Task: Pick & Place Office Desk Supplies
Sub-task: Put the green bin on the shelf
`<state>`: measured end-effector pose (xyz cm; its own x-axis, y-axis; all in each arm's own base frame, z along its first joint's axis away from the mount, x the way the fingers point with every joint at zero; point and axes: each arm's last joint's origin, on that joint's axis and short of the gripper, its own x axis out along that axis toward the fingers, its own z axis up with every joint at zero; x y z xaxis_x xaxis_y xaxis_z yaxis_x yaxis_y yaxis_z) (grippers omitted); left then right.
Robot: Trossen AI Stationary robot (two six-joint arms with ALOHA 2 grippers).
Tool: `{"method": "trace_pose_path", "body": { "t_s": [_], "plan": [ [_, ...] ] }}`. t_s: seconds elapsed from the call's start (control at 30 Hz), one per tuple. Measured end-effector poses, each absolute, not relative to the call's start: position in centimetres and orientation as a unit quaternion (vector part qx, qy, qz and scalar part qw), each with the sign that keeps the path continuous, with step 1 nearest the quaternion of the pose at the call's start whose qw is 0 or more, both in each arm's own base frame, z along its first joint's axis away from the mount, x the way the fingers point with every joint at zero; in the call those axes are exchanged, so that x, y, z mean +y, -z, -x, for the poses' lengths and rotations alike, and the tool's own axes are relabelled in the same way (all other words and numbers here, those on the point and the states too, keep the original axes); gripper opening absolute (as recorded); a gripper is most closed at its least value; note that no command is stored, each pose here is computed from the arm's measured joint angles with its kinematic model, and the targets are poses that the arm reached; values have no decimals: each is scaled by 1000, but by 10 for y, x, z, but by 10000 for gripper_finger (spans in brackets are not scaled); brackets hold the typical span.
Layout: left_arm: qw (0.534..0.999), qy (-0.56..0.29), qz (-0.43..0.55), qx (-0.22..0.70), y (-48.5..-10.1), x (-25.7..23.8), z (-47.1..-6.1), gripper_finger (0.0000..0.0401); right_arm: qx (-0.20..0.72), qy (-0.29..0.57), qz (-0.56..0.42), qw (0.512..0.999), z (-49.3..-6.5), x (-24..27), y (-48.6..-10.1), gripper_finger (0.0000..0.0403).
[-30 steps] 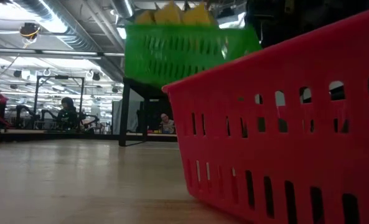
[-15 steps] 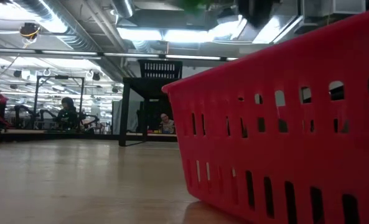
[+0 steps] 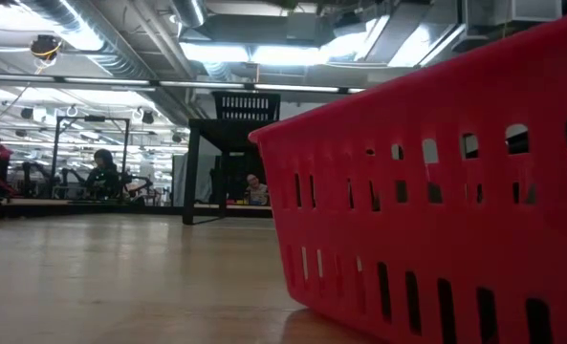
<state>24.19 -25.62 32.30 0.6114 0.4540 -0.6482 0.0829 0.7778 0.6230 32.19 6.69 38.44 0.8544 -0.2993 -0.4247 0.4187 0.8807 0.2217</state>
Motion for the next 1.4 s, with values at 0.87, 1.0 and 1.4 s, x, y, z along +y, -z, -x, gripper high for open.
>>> {"method": "trace_pose_path", "body": {
  "t_s": [0.87, 1.0, 1.4],
  "plan": [
    [825, -107, -320, 453, -319, -247, -250, 143, 196, 461, -305, 810, -278, -23, -379, 9],
    [825, -103, -318, 456, -318, -247, -250, 143, 173, 484, -342, 787, -277, -32, -378, 9],
    [821, -68, -321, 468, -317, -258, -239, 143, 197, 522, -392, 731, -307, -57, -342, 9]
  ]
}}
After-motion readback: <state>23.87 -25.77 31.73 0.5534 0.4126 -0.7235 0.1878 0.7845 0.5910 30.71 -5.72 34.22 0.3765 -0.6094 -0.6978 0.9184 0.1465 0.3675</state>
